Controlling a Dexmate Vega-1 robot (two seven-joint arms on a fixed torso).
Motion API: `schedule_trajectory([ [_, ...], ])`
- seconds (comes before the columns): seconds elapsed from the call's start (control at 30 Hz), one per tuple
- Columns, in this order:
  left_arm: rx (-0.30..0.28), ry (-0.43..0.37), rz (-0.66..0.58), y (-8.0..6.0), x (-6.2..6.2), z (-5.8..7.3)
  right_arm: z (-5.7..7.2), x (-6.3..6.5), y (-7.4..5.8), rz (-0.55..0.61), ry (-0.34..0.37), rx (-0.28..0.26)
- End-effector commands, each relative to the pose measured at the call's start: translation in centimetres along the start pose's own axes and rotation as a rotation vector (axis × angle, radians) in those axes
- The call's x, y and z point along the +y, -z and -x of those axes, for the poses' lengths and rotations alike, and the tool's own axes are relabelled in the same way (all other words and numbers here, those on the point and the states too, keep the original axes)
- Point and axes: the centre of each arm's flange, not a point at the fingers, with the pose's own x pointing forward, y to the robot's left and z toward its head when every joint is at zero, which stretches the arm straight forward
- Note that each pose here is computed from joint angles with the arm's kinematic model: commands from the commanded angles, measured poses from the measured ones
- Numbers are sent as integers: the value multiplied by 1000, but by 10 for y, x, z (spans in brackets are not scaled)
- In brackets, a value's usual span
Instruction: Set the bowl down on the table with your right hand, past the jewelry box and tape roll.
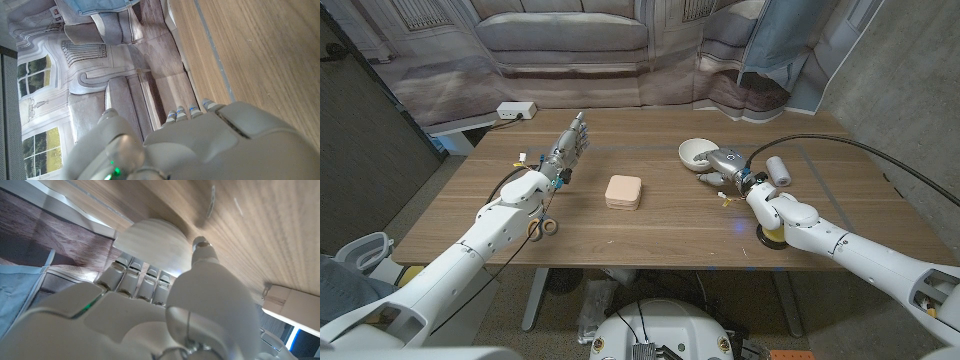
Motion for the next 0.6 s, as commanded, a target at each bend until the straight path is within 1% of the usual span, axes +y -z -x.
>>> schedule_trajectory([
  [0.03,0,1,2,2,1,0,2,2,1,4,7,2],
  [0.37,1,2,7,4,1,-2,2,1,2,11,17,-4],
  [0.6,2,-1,12,6,2,-1,2,1,1,16,19,-14],
])
